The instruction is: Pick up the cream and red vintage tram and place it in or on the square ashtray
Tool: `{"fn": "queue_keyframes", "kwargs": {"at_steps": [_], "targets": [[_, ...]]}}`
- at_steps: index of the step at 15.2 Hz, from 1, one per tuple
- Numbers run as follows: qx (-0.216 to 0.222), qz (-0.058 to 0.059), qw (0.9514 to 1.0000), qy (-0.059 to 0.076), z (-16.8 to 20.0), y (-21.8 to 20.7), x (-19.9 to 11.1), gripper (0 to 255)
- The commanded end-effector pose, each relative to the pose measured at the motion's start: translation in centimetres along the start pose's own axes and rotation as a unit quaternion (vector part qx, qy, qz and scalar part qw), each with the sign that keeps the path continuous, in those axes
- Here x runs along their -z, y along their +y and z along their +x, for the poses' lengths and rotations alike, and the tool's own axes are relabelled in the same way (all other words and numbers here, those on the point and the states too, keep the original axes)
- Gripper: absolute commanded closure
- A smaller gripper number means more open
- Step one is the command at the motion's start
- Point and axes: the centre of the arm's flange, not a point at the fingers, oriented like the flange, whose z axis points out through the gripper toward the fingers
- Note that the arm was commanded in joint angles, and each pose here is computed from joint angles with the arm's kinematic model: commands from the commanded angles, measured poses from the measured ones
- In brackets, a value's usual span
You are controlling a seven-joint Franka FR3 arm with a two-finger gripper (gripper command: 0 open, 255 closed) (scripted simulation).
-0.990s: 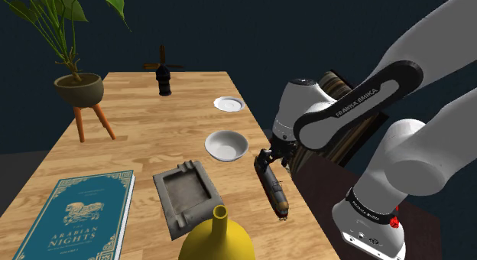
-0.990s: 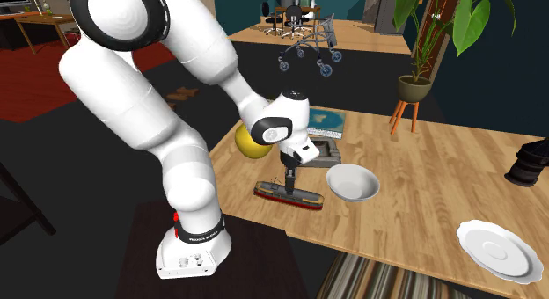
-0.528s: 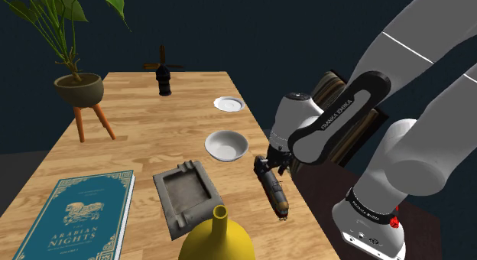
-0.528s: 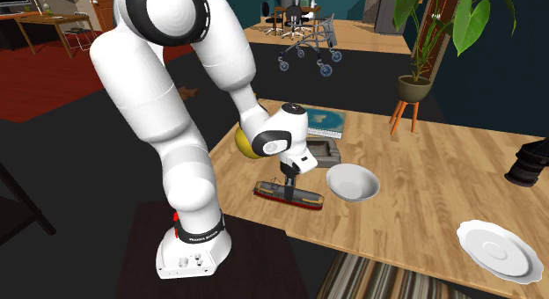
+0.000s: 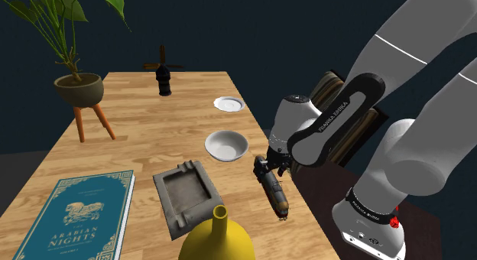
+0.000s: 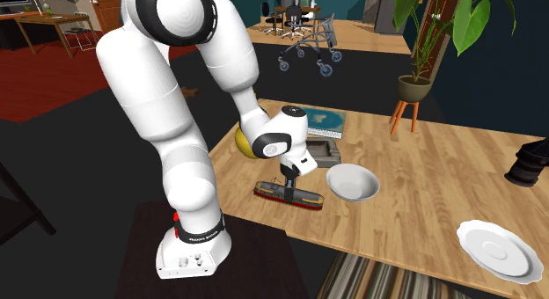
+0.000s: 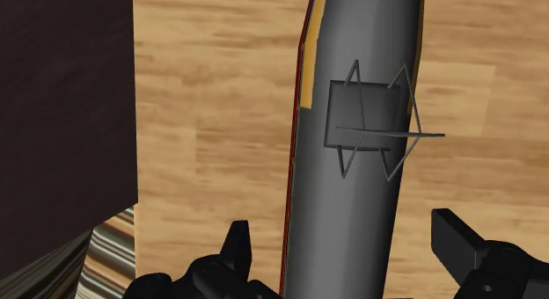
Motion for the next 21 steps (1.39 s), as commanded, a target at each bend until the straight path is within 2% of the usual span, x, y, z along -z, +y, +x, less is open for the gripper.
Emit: {"fn": "queue_keyframes", "kwargs": {"at_steps": [1, 10, 21], "targets": [[0.000, 0.000, 1.0000, 0.000, 0.0, 0.0, 0.0, 255], [0.000, 0.000, 1.0000, 0.000, 0.0, 0.0, 0.0, 255], [0.000, 0.000, 1.0000, 0.000, 0.0, -0.3, 5.8, 255]]}}
